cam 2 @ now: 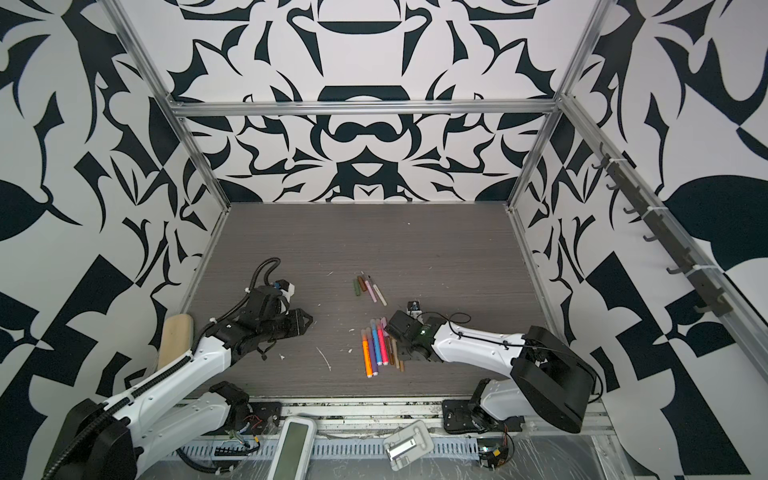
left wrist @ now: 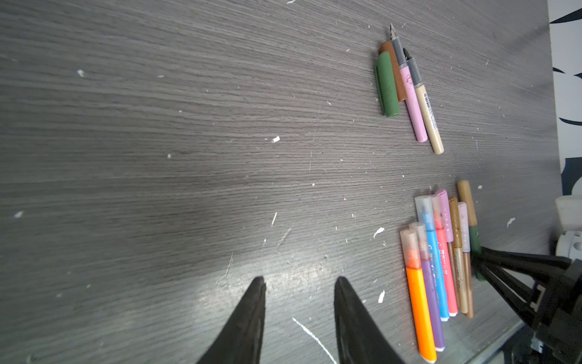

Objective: Open the pen caps
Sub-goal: 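Grasp the green pen with tan cap from the row with the right gripper, then lift the tan-capped green pen with the right gripper while the left gripper waits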

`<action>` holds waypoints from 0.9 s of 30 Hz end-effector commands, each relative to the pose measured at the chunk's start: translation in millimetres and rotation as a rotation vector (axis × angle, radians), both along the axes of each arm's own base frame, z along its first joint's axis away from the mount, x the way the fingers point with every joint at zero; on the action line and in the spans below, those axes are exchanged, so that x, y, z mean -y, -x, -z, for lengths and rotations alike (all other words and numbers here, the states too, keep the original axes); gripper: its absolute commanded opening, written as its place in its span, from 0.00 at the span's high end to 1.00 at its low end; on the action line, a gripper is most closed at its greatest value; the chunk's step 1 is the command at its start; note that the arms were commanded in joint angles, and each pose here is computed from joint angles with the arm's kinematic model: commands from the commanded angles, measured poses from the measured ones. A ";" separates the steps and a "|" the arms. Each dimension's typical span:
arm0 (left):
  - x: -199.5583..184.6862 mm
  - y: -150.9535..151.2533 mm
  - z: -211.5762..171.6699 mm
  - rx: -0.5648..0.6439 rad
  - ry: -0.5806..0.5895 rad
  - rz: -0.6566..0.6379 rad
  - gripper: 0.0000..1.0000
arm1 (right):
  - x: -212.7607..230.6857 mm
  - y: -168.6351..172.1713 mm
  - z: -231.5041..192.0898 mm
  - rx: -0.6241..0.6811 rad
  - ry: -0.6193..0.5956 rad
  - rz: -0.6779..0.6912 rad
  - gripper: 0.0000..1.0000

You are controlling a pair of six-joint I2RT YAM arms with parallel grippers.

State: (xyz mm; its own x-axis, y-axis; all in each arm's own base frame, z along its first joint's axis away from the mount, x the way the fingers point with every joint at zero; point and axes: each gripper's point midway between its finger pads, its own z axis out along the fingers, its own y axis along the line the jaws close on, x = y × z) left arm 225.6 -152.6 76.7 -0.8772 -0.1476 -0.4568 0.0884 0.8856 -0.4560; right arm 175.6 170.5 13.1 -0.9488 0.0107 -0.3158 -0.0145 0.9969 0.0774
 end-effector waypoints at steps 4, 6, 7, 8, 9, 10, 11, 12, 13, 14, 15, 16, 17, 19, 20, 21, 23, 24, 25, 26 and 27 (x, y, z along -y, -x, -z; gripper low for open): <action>0.5 -6.5 -8.0 0.035 -0.004 -0.003 0.61 | 31.4 6.7 -5.3 0.027 0.083 0.034 0.91; -1.4 -5.9 -9.6 0.049 -0.003 -0.010 0.61 | 35.4 7.9 -13.7 0.047 0.072 0.041 0.95; -2.0 -6.0 -11.6 0.060 0.001 -0.013 0.61 | 36.9 8.8 -18.4 0.057 0.058 0.047 0.96; -2.6 -5.6 -13.2 0.071 0.005 -0.016 0.61 | 37.9 9.3 -22.6 0.067 0.041 0.056 0.98; -3.1 -5.0 -14.8 0.081 0.011 -0.017 0.61 | 38.7 10.3 -25.7 0.076 0.023 0.062 0.99; -3.7 -4.6 -16.6 0.091 0.014 -0.019 0.61 | 39.1 10.5 -29.7 0.090 0.001 0.072 1.00; -4.5 -3.9 -17.8 0.100 0.018 -0.021 0.61 | 38.9 10.5 -33.4 0.102 -0.023 0.083 1.00; -4.8 -3.7 -19.7 0.111 0.023 -0.024 0.61 | 37.6 10.2 -37.8 0.114 -0.050 0.091 1.00; -5.3 -3.3 -21.0 0.119 0.027 -0.025 0.61 | 35.7 9.4 -43.2 0.124 -0.078 0.094 1.00; -5.9 -2.7 -21.7 0.126 0.029 -0.028 0.61 | 32.6 8.3 -49.5 0.136 -0.104 0.092 1.00; -6.3 -2.5 -22.1 0.130 0.031 -0.030 0.61 | 30.8 7.2 -55.1 0.146 -0.120 0.090 1.00; -6.4 -2.2 -22.4 0.134 0.032 -0.030 0.61 | 28.8 5.7 -62.4 0.157 -0.137 0.089 1.00; -6.5 -2.3 -22.5 0.135 0.032 -0.031 0.61 | 27.0 4.3 -69.4 0.168 -0.149 0.086 1.00; -5.8 -2.1 -22.3 0.133 0.031 -0.028 0.61 | 22.7 1.4 -81.7 0.188 -0.176 0.079 1.00; -5.1 -2.2 -22.6 0.134 0.030 -0.026 0.61 | 19.7 0.0 -88.5 0.198 -0.194 0.073 1.00; -4.4 -1.8 -22.1 0.132 0.030 -0.023 0.61 | 16.4 -1.5 -94.0 0.210 -0.214 0.065 1.00; -2.0 -1.5 -21.0 0.131 0.029 -0.014 0.61 | 13.0 -3.3 -102.2 0.230 -0.249 0.068 1.00; -0.4 -1.9 -20.9 0.131 0.028 -0.008 0.61 | 13.9 -3.9 -103.3 0.236 -0.260 0.086 1.00; 1.7 -2.0 -20.5 0.128 0.023 0.002 0.61 | 14.8 -4.5 -103.5 0.244 -0.277 0.109 1.00; 4.4 -1.7 -19.1 0.123 0.016 0.015 0.61 | 15.3 -4.3 -102.3 0.249 -0.303 0.135 1.00; 7.2 -1.4 -18.6 0.124 0.008 0.029 0.62 | 15.0 -4.5 -102.9 0.255 -0.336 0.161 1.00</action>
